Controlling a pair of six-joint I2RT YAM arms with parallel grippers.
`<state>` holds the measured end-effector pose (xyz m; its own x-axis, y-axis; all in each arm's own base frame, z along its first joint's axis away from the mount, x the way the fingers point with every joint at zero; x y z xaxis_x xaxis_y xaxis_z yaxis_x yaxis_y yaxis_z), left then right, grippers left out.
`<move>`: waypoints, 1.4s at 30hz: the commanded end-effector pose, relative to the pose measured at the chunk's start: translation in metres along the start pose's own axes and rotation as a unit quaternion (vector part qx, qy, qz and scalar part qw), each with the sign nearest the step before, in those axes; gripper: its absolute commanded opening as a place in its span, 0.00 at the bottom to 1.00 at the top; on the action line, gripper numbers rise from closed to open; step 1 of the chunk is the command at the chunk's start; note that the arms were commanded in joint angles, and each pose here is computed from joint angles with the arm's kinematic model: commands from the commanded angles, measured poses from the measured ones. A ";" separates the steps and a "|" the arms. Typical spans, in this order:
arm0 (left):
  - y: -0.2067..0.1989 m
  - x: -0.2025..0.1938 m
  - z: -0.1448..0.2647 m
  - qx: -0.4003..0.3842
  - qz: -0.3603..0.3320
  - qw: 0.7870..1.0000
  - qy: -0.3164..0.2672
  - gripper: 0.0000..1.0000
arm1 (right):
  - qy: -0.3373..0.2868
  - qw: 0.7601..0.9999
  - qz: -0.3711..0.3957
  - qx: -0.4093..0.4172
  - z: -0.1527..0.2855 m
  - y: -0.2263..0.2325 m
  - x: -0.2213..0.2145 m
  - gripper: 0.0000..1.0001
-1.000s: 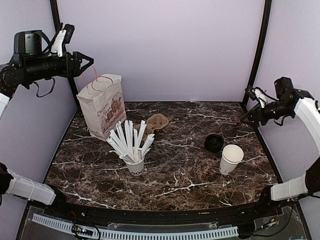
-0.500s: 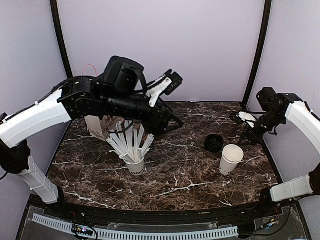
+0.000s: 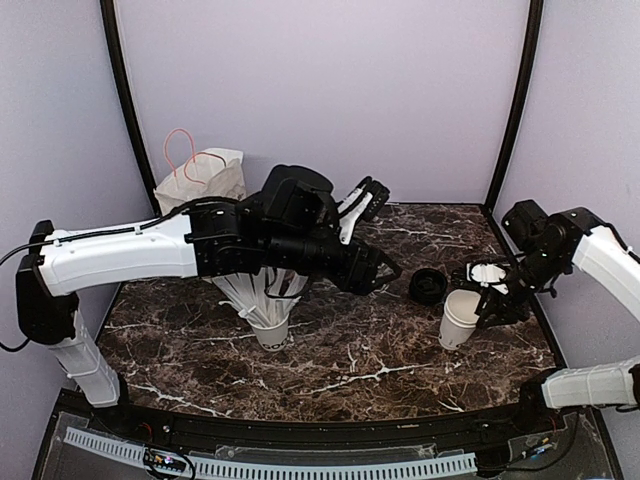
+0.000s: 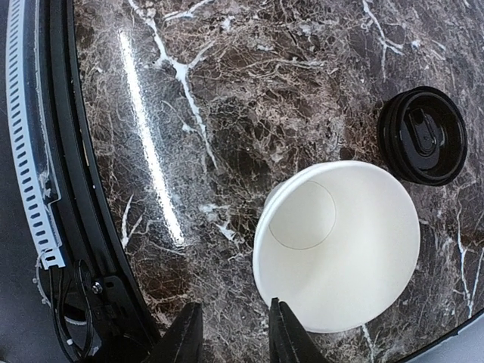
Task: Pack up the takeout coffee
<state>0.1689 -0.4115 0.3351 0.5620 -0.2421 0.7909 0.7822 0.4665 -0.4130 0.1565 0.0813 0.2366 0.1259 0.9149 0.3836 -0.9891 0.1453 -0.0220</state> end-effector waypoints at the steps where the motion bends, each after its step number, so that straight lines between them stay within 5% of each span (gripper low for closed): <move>1: -0.010 0.017 -0.010 -0.036 0.028 0.998 -0.047 0.63 | 0.023 0.999 0.023 -0.008 -0.007 -0.004 0.004 0.31; 14: -0.003 0.020 -0.020 -0.006 0.049 0.997 -0.059 0.63 | 0.040 0.998 0.038 -0.001 -0.025 -0.009 0.009 0.29; 42: 0.003 0.018 -0.003 0.012 0.076 0.993 -0.091 0.64 | 0.055 0.998 0.013 -0.007 -0.036 -0.022 0.014 0.03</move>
<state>0.1828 -0.4257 0.3284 0.6251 -0.0776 0.7767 0.6947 0.5091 -0.5082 0.1792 0.1017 0.2074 0.1004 0.9556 0.2770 -0.9937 0.1101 -0.0196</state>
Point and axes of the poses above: each gripper's point midway between its finger pads, its own z axis back along the fingers, its own y axis along the line the jaws close on, x = y × z, the point moved 8 cm from there along z, back along the fingers, and after that the axes turned 8 degrees about z, right-handed, at the moved point
